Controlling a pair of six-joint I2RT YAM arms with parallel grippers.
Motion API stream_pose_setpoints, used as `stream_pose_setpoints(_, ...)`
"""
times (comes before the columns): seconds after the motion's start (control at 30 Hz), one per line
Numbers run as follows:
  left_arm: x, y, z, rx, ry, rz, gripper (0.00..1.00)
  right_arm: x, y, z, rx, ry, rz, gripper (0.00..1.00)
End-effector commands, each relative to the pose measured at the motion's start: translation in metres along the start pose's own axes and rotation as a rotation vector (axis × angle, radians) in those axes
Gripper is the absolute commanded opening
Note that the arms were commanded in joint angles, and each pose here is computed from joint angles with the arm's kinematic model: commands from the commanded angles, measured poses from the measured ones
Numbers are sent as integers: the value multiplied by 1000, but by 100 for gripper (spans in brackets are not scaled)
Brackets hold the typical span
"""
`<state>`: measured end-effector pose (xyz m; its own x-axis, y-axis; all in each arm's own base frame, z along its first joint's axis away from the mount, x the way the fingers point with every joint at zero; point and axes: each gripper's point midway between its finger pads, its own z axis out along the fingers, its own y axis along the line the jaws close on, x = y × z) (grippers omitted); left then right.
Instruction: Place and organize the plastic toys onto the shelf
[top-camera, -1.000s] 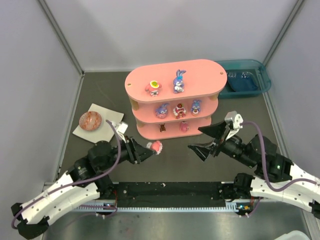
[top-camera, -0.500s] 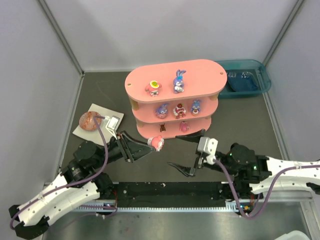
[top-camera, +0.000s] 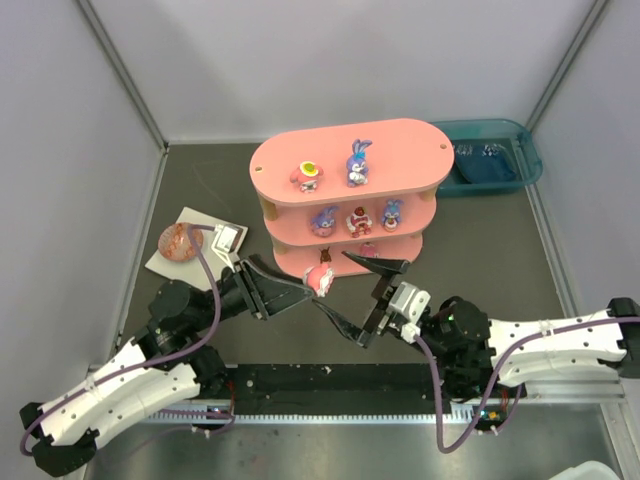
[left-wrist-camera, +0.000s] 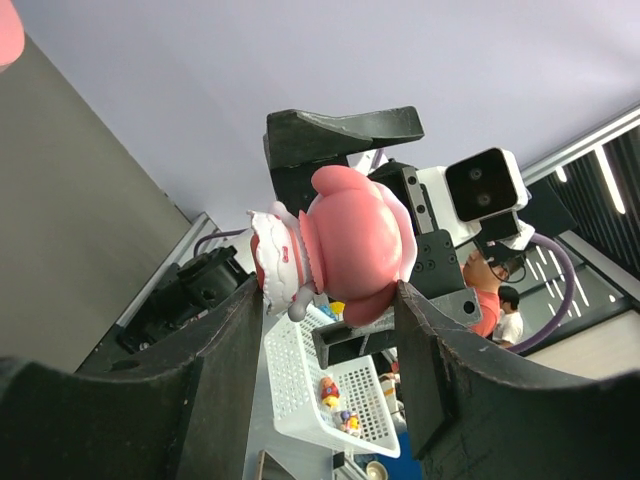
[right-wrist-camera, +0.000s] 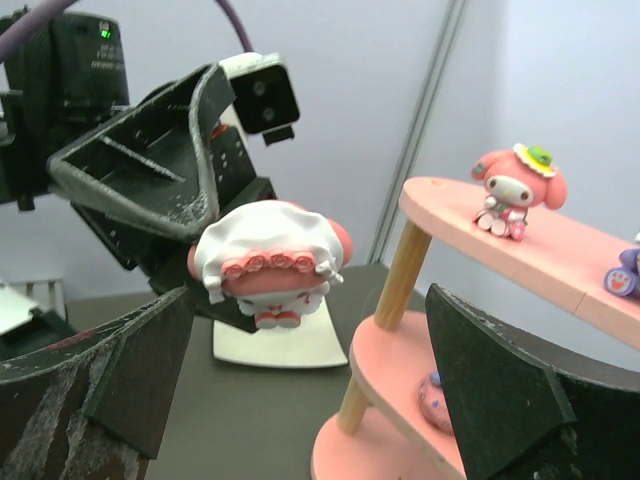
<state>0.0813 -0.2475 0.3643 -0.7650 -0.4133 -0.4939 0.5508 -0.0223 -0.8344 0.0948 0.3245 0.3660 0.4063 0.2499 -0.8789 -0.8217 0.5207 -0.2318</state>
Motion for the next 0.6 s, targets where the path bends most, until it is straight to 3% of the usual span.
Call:
stream_pose_setpoints(0.0, -9, -26, 0, 112, -31, 24, 43, -37, -11, 11, 68, -136, 26, 99)
stream_pose_setpoints(0.57, -8, -22, 2, 108, -32, 11, 42, -44, 5, 29, 13, -161, 6, 98)
